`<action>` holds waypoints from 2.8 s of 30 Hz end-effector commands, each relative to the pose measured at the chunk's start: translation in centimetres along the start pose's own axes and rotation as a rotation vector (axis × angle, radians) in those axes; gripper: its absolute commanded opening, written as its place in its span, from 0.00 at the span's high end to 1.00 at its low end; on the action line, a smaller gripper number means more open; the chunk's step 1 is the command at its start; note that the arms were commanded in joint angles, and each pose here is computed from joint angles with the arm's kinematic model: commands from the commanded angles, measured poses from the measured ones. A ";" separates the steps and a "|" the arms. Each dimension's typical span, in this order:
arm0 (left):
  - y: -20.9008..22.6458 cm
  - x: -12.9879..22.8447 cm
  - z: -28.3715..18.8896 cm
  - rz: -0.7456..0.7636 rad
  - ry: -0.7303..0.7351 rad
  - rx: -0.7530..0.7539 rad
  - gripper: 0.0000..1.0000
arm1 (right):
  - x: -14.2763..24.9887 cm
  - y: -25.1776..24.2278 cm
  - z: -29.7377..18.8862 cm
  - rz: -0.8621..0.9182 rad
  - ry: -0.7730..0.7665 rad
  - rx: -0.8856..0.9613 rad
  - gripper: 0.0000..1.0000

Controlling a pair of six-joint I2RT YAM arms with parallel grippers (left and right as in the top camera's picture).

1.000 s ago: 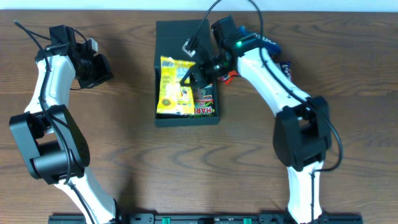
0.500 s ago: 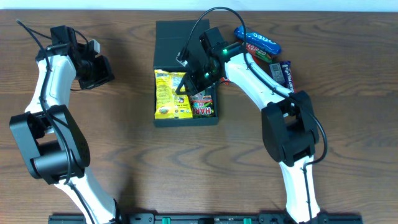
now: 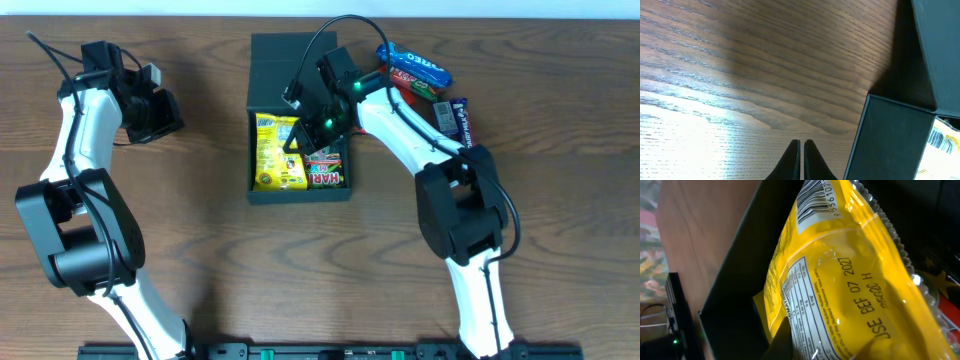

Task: Pack container
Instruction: 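Lower the yellow packet into the box's left side and release, then press the yellow packet down and lift the right gripper out, then reach the right gripper to the snack pile and grasp the red bag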

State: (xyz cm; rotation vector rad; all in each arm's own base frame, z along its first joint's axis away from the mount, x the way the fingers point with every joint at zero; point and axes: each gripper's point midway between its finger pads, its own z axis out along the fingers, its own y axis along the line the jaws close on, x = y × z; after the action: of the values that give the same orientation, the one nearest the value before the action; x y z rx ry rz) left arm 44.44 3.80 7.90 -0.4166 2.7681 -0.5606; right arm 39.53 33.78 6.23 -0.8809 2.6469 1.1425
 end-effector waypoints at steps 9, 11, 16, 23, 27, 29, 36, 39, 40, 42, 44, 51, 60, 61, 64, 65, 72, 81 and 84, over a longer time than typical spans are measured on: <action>-1.0 -1.0 -1.8 0.039 -0.048 0.010 0.94 | -1.2 0.7 -0.9 0.071 -0.023 -0.018 0.01; -1.0 -0.9 -1.8 0.038 -0.046 0.010 0.94 | -1.9 1.2 -2.2 0.065 -0.038 -0.005 0.01; -1.0 -0.8 -1.8 0.036 -0.042 0.009 0.94 | -2.4 0.6 -4.7 0.061 -0.041 0.173 0.88; -1.1 -0.8 -1.7 0.040 -0.040 0.010 0.94 | -1.3 1.1 -1.5 -0.023 0.020 0.218 0.99; -1.6 -0.6 -1.5 0.050 -0.035 0.013 0.94 | -1.4 -1.8 -0.5 0.016 0.010 0.367 0.99; -1.8 -0.6 -1.5 0.054 -0.033 0.014 0.94 | -1.5 -3.1 -0.3 0.050 0.001 0.419 0.99; -2.6 -0.3 -1.1 0.073 -0.024 0.019 0.94 | -0.1 -6.2 1.6 0.099 0.040 0.487 0.99; -3.1 -0.2 -1.0 0.083 -0.020 0.022 0.94 | 0.5 -6.4 2.4 0.111 0.062 0.467 0.99; -3.2 -0.1 -0.9 0.085 -0.018 0.023 0.94 | 0.5 -6.4 2.5 0.112 0.064 0.463 0.99; -3.5 0.0 -0.8 0.092 -0.016 0.024 0.94 | 0.2 -5.9 2.5 0.107 0.056 0.439 0.99; -3.6 0.0 -0.7 0.095 -0.014 0.025 0.94 | 0.0 -5.2 2.5 0.106 0.049 0.402 0.99; -4.2 0.2 -0.5 0.107 -0.008 0.028 0.94 | 0.0 -3.2 1.8 0.116 0.062 0.323 0.99; -5.0 0.6 -0.2 0.126 0.001 0.033 0.94 | -4.8 -1.6 -8.2 0.042 -0.154 0.440 0.99; -5.1 0.6 -0.2 0.128 0.002 0.034 0.94 | -5.5 -1.6 -9.5 0.037 -0.192 0.454 0.99; -5.2 0.6 -0.1 0.131 0.003 0.034 0.94 | -6.7 -3.4 -12.4 0.128 -0.287 0.468 0.79; -5.2 0.6 -0.1 0.131 0.003 0.034 0.94 | -6.7 -4.3 -13.2 0.192 -0.309 0.470 0.81; -5.2 0.6 -0.1 0.132 0.003 0.031 0.94 | -3.2 -13.5 -17.3 0.674 -0.371 0.478 0.32; -5.3 0.6 -0.1 0.133 0.000 0.032 0.94 | -0.4 -17.3 -14.2 1.030 -0.344 0.464 0.23; -5.2 0.7 -0.1 0.132 0.004 0.031 0.94 | 0.7 -18.4 -13.0 1.105 -0.319 0.474 0.25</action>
State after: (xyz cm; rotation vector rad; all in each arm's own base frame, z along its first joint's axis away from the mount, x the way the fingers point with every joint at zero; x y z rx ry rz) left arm 44.42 -0.98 7.86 -0.2729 2.8101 -0.5869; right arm 51.07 14.32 5.68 0.7091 2.8348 0.5956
